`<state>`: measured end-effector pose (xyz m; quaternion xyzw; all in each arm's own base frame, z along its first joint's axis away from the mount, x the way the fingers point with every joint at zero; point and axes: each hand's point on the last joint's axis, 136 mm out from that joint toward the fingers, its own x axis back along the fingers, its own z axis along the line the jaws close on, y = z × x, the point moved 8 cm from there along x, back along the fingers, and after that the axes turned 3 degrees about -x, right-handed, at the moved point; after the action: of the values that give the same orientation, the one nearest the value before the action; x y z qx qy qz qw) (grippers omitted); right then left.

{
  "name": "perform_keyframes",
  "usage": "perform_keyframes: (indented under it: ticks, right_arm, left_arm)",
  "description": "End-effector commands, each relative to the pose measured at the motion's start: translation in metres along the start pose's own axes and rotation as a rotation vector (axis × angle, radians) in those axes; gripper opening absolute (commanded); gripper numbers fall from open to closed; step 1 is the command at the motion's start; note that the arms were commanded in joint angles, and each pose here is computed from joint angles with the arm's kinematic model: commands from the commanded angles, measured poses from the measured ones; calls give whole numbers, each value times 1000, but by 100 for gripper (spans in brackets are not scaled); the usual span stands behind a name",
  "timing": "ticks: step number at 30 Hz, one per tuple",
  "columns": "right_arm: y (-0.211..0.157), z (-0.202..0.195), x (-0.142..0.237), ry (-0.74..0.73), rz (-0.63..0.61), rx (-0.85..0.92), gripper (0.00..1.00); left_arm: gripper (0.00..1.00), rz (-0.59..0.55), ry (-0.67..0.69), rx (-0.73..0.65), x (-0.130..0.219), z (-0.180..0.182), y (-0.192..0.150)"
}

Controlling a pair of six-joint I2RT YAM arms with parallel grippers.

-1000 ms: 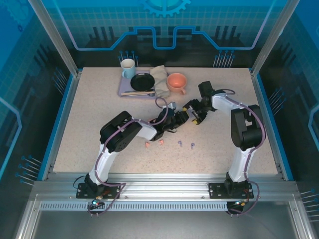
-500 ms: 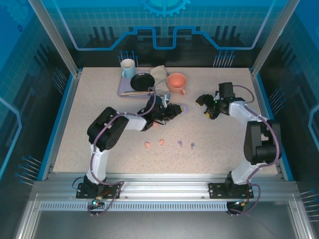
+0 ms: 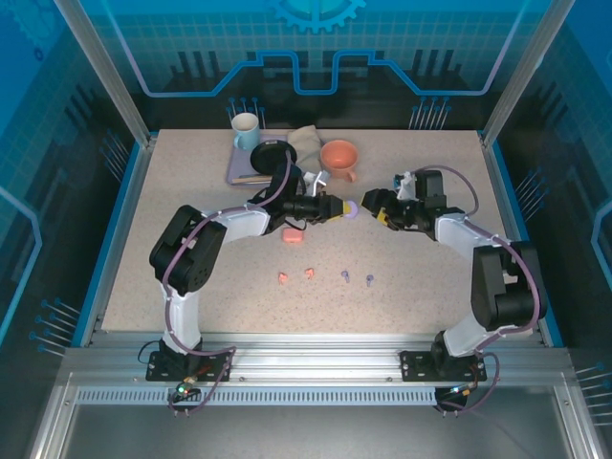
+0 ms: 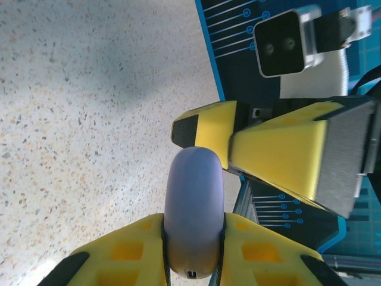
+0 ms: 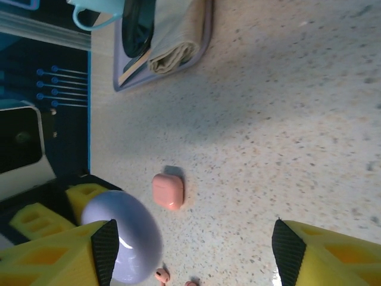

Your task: Insert wireless bluetooth earbuds into charging case

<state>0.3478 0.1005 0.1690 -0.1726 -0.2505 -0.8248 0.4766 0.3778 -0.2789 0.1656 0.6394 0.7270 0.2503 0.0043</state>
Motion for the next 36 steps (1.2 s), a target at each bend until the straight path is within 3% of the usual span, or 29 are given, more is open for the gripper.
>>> perform_keyframes:
  ticks: [1, 13, 25, 31, 36]
  right_arm:
    - [-3, 4, -8, 45, 21, 44, 71]
    - [-14, -1, -21, 31, 71, 45, 69]
    - [-14, -60, -35, -124, 77, -137, 64]
    - [-10, -53, -19, -116, 40, -135, 63]
    - [-6, -35, 3, 23, 37, -86, 61]
  left_arm:
    - [19, 20, -34, -43, 4, -13, 6]
    - [19, 12, -31, -43, 2, -13, 10]
    - [18, 2, -63, -76, 9, -31, 14]
    - [18, 4, -58, -82, 11, -31, 13]
    - [18, 19, -68, -78, 8, -28, 12]
